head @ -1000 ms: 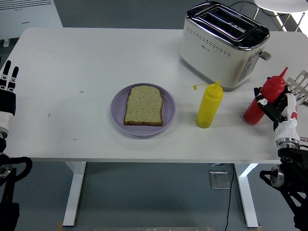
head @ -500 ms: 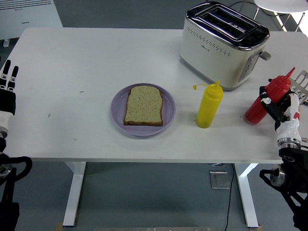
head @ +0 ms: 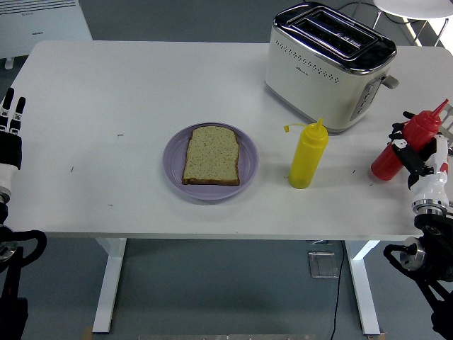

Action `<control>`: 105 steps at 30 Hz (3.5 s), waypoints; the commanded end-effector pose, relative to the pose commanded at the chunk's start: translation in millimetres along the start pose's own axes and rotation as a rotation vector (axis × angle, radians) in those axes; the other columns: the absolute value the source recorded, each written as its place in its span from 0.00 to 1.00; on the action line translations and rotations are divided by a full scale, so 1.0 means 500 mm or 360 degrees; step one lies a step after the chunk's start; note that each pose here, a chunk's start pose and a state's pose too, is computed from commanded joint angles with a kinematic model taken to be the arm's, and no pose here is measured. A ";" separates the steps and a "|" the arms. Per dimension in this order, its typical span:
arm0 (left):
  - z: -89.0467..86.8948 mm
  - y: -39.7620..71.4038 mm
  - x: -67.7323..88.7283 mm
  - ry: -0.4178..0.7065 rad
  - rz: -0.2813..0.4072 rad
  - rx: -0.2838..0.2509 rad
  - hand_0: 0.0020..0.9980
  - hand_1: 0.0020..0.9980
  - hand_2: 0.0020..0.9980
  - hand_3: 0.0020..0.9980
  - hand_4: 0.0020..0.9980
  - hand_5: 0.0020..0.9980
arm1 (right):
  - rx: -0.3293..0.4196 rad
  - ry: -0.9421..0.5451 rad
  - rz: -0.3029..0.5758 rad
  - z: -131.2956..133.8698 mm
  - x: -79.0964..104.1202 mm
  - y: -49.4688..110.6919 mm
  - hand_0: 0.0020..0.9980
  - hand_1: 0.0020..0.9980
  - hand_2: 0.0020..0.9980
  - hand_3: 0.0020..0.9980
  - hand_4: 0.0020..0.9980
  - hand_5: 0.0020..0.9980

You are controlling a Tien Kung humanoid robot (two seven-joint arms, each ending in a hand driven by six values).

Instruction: Pick up the cup,pour liquid into bread,place the cup on the desk

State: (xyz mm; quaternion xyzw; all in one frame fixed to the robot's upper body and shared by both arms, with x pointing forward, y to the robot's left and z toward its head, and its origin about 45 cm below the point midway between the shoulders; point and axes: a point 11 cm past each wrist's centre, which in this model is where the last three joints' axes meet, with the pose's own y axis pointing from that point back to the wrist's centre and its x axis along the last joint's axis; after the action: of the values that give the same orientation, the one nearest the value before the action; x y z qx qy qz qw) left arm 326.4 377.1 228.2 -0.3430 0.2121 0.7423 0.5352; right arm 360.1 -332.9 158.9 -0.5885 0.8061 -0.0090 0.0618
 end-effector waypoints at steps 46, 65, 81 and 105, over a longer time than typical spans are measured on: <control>0.005 -0.001 0.001 0.0001 0.0005 -0.0012 0.81 0.79 0.84 0.83 0.49 1.00 | 0.1124 0.0741 -0.0386 -0.439 -0.160 -0.013 0.30 0.32 0.44 0.54 0.36 0.00; 0.009 -0.002 0.003 0.0004 0.0010 -0.0022 0.81 0.79 0.84 0.83 0.49 1.00 | 0.1632 0.1379 -0.0725 -0.483 -0.333 0.026 0.30 0.32 0.44 0.54 0.34 0.00; 0.010 -0.001 0.006 0.0003 0.0016 -0.0024 0.81 0.79 0.84 0.83 0.49 1.00 | 0.1826 0.2286 -0.0742 -0.483 -0.429 -0.018 0.31 0.33 0.45 0.55 0.34 0.00; 0.014 0.002 0.013 -0.0006 0.0029 -0.0028 0.81 0.79 0.84 0.83 0.49 1.00 | 0.1763 0.2440 -0.0541 -0.531 -0.425 -0.055 0.37 0.40 0.46 0.54 0.34 0.01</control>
State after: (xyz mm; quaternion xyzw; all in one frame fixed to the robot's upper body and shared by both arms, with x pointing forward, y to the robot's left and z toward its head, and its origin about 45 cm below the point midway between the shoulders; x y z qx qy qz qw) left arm 322.3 385.7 228.0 -0.3445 0.2076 0.7495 0.5258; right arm 420.6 -155.1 443.6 -0.4189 0.4127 -0.7798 -0.2149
